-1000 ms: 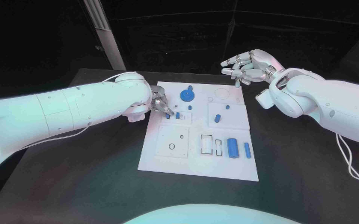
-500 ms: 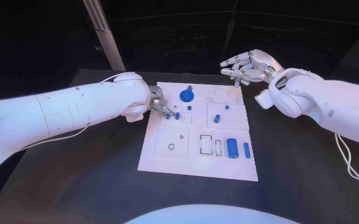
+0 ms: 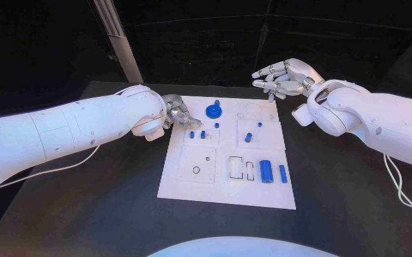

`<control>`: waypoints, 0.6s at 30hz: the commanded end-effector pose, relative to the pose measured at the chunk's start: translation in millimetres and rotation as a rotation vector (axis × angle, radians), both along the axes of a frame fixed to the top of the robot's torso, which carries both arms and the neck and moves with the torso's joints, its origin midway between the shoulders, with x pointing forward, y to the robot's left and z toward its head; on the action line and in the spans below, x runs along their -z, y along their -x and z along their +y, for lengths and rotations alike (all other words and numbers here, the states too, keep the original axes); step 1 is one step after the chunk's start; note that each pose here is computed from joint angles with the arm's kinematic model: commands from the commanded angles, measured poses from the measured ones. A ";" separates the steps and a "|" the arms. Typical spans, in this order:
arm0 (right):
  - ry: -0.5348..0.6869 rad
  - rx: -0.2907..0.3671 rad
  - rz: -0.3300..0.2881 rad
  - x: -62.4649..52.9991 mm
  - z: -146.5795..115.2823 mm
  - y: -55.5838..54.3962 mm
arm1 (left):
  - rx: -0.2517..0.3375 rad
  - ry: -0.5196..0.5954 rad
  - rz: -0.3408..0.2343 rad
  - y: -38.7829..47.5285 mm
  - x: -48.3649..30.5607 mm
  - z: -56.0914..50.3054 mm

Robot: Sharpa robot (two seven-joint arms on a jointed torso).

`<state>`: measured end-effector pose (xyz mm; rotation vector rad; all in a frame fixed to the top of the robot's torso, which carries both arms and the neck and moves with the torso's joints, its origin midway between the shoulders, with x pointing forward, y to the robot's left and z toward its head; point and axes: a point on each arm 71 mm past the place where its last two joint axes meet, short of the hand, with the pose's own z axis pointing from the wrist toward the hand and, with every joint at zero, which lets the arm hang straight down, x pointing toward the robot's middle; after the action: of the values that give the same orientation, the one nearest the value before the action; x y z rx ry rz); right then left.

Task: Assemble the parts on the task board

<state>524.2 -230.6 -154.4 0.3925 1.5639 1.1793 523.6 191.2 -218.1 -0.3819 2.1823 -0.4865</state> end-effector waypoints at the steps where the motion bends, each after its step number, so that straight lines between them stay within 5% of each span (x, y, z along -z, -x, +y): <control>1: -0.005 -0.004 -0.001 -1.2 -0.2 -0.2 | -0.027 0.258 -0.097 -4.4 -11.6 -6.1; 9: -0.005 -0.004 0.000 -1.0 0.2 -0.8 | 0.100 0.393 -0.207 -5.8 -22.5 -20.8; 18: -0.007 -0.008 -0.001 -0.7 3.0 -1.6 | 0.358 0.235 -0.402 -2.8 -26.6 -52.8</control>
<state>525.7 -228.7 -155.0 0.3933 1.5643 1.1793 527.8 144.8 -198.4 -0.2198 1.9076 -0.9364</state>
